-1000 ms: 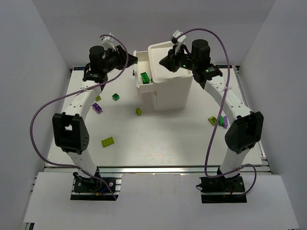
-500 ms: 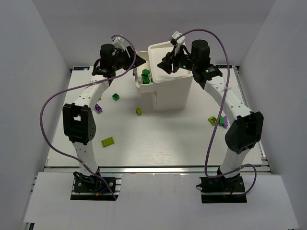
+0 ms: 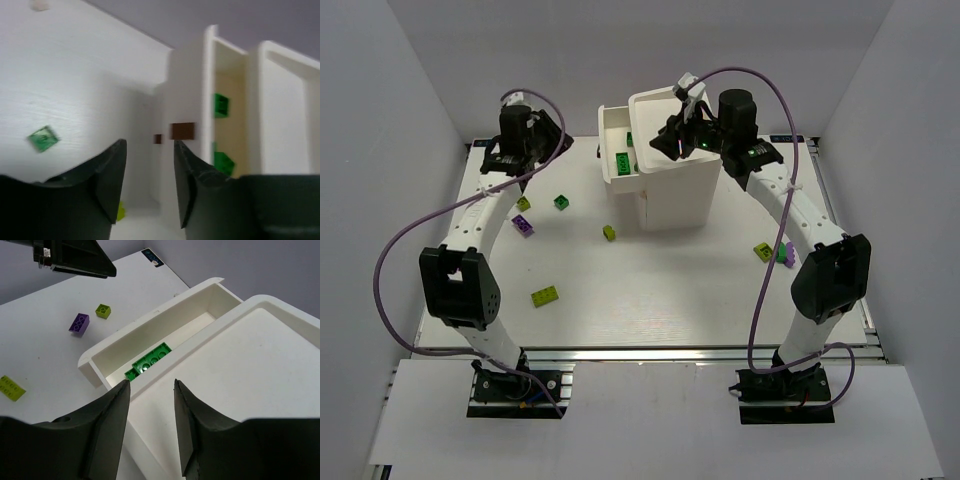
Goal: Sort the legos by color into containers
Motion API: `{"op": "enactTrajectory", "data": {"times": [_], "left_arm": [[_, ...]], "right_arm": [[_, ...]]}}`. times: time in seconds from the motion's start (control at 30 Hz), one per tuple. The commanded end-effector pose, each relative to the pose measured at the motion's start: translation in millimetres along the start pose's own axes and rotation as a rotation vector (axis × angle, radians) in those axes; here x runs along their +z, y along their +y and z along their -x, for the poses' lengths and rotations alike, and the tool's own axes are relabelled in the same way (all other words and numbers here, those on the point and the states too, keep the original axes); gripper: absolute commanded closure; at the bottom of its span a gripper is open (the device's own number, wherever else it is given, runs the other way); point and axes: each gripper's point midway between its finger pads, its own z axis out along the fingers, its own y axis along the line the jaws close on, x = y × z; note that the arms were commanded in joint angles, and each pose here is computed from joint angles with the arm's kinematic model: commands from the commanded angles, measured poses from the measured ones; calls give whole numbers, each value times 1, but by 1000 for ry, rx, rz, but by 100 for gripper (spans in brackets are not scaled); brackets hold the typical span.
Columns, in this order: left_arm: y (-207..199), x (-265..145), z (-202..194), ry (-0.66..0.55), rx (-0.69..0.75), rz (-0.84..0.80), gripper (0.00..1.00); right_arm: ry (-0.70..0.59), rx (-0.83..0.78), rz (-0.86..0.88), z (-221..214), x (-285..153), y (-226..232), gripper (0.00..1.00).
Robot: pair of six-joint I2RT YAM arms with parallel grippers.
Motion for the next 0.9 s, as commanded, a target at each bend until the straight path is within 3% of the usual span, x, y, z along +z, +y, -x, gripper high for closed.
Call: {"op": "enactTrajectory", "data": {"times": [0.0,0.1,0.13,0.23,0.47,0.87], "left_arm": [[60,-10,-6,-17,-84,263,42],[86,4,-16,21,-92,364,23],[105,17,-36,75,-98,425,23],[132,46,-68,169,-105,495,22],[168,84,-105,255,-43,652,21],[186,84,-133,324,-43,692,23]], "right_arm": [[-52,-44,-24,26,-15,2,54],[-45,-40,-29,23,-15,0,54],[-43,-37,-31,21,-14,0,54],[-39,-30,-41,20,-14,-2,53],[-8,-23,-71,7,-15,-7,51],[18,-23,-98,-7,-16,-14,51]]}}
